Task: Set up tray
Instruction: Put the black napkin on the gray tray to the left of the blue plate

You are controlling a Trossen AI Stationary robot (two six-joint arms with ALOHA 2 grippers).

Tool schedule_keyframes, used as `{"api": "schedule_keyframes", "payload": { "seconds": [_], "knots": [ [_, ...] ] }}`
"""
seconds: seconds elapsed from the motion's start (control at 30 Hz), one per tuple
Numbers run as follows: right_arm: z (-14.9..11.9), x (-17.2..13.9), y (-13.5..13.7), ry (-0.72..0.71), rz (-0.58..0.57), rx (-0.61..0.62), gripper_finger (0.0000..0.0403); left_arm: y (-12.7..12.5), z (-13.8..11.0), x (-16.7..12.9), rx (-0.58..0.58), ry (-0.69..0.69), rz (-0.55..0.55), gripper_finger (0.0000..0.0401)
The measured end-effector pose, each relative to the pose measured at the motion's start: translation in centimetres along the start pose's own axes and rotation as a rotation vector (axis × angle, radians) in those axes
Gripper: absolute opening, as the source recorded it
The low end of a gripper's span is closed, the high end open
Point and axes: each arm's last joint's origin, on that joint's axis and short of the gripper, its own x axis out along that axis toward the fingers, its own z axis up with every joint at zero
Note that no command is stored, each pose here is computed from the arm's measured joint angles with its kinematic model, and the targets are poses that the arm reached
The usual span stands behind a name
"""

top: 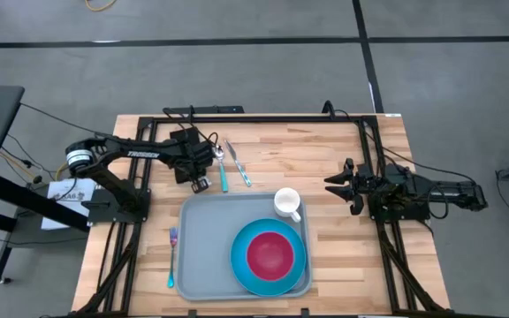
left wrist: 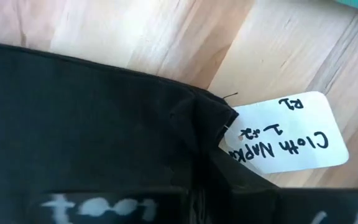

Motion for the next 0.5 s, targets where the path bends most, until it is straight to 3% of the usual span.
{"api": "schedule_keyframes", "payload": {
  "seconds": [0.27,0.5],
  "knots": [
    [0.0,0.0,0.0,0.0,0.0,0.0,0.0129,0.6,-0.6,-1.7,-0.033,0.082,-0.037,0.0001],
    [0.0,0.0,0.0,0.0,0.0,0.0,0.0129,1.1,-0.3,-4.0,-0.087,0.041,-0.121,0.0]
  ]
}}
